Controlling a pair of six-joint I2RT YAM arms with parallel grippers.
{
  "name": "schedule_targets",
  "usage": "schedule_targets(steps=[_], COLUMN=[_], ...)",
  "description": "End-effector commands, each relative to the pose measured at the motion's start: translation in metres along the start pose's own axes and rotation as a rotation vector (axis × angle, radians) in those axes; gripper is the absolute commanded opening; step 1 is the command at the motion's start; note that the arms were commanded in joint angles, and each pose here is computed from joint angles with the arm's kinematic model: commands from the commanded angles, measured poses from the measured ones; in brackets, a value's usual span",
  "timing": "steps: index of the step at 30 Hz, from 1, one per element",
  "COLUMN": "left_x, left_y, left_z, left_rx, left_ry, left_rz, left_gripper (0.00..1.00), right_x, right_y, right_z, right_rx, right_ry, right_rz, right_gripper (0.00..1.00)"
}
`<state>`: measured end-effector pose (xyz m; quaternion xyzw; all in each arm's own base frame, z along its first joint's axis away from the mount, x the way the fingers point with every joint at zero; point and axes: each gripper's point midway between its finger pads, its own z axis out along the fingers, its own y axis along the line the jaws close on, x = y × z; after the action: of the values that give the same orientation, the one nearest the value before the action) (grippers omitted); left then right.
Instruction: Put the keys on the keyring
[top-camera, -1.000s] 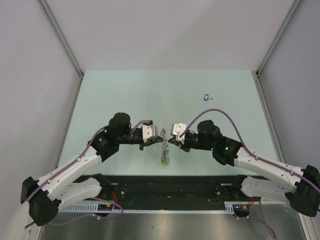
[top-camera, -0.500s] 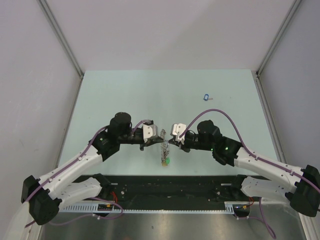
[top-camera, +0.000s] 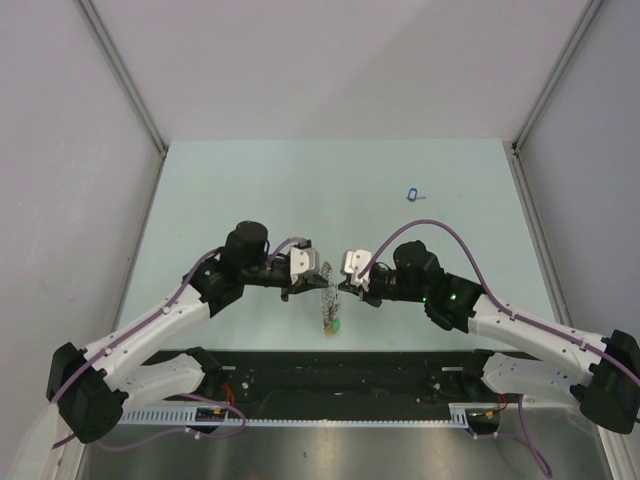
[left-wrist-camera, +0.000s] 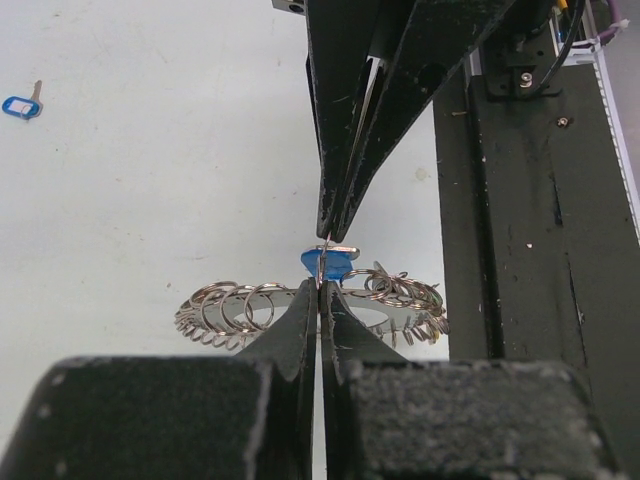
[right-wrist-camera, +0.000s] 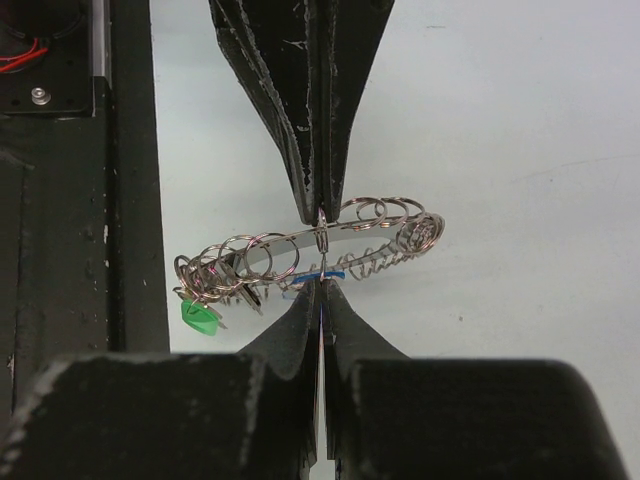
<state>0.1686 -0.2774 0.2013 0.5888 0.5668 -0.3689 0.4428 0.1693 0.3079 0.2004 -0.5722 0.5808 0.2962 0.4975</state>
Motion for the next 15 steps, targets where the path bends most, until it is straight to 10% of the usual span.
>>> schedule_targets(steps=[1,15], left_x=[-0.0279,-0.0256], left_y=[-0.0006,0.0069], left_z=[-0.0008,0.0009], left_rx=[0.044,0.010], left_ry=[-0.070,-0.054], left_rz=[0.075,0.050], left_gripper=[0.00,0.00], right_x=[-0.0340,-0.0337], right_y=[0.0033,0.0021], right_z=[-0.0022,-0.0018], right_rx=[-0.034,-0.025], right_ry=[-0.123,-0.117], right_rz=[-0.055,-0.048], right_gripper=[0.00,0.00])
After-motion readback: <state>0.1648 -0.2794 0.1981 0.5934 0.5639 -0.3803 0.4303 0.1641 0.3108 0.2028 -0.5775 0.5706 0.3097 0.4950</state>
